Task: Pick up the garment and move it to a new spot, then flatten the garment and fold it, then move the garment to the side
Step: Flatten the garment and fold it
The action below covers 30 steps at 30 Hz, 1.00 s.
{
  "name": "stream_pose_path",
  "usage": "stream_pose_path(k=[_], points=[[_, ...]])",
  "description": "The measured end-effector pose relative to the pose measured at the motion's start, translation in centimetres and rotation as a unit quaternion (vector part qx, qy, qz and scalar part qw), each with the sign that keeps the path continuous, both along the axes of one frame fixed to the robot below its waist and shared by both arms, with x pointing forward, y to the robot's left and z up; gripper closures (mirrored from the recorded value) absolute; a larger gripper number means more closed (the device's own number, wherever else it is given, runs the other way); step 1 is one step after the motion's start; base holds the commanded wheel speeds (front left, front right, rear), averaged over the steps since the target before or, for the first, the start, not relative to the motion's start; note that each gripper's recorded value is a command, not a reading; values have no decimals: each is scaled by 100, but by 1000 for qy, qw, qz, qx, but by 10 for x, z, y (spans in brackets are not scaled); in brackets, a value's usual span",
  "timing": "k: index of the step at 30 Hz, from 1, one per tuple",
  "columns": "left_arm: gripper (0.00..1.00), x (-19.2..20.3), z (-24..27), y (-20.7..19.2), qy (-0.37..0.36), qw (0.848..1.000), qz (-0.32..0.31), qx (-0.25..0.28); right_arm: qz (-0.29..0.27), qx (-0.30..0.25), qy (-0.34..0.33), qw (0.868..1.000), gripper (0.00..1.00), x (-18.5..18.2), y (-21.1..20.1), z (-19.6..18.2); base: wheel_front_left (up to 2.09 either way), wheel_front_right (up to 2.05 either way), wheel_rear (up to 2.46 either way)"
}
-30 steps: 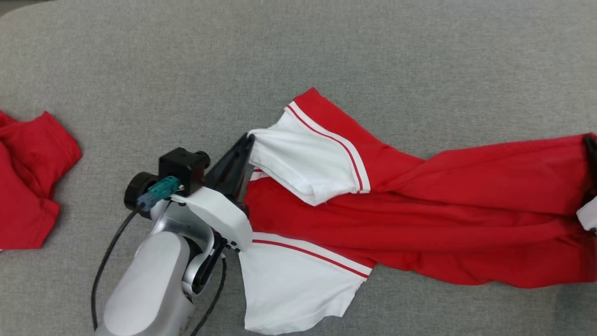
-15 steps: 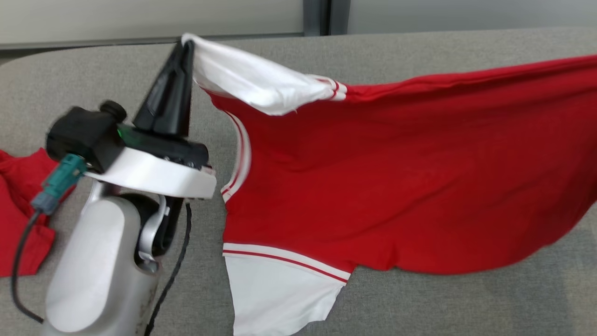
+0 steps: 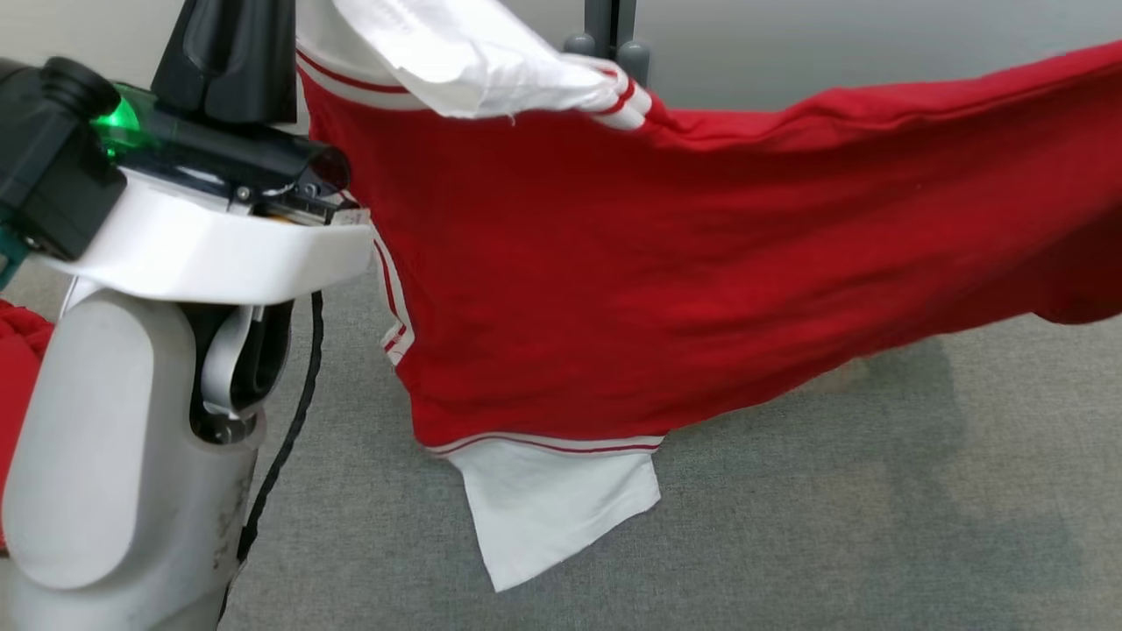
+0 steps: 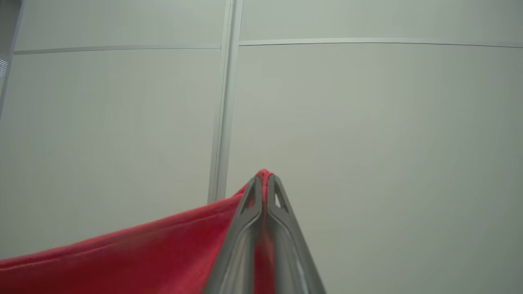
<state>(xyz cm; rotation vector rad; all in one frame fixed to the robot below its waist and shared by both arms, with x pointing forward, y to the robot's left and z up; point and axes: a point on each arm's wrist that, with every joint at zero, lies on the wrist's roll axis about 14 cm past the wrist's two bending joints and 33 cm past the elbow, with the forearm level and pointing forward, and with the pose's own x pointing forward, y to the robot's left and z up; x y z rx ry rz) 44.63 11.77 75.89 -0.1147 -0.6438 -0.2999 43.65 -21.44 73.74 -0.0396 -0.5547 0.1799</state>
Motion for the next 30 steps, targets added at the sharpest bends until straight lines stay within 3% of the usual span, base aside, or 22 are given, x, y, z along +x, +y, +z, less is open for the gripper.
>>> stream_pose_path(k=[3, 12, 21, 25, 30], points=[[100, 8, -1, -2, 5, 1000, -7, -3, 0, 9, 3, 1000, 100, 7, 0, -1, 0, 0, 0], [100, 96, -2, -10, 30, 999, -18, 4, 26, 43, 4, 999, 100, 86, 8, 7, 0, 0, 0], [100, 146, 45, -8, -11, 1000, 10, 10, 62, 65, -42, 995, 100, 141, 38, 51, 0, 0, 0], [100, 168, 24, -1, 35, 999, 25, 2, 77, 58, 10, 995, 100, 168, 62, 23, 0, 0, 0], [100, 195, -58, 2, 143, 989, 34, 13, 88, 49, 121, 987, 100, 200, 90, -56, 0, 0, 0]])
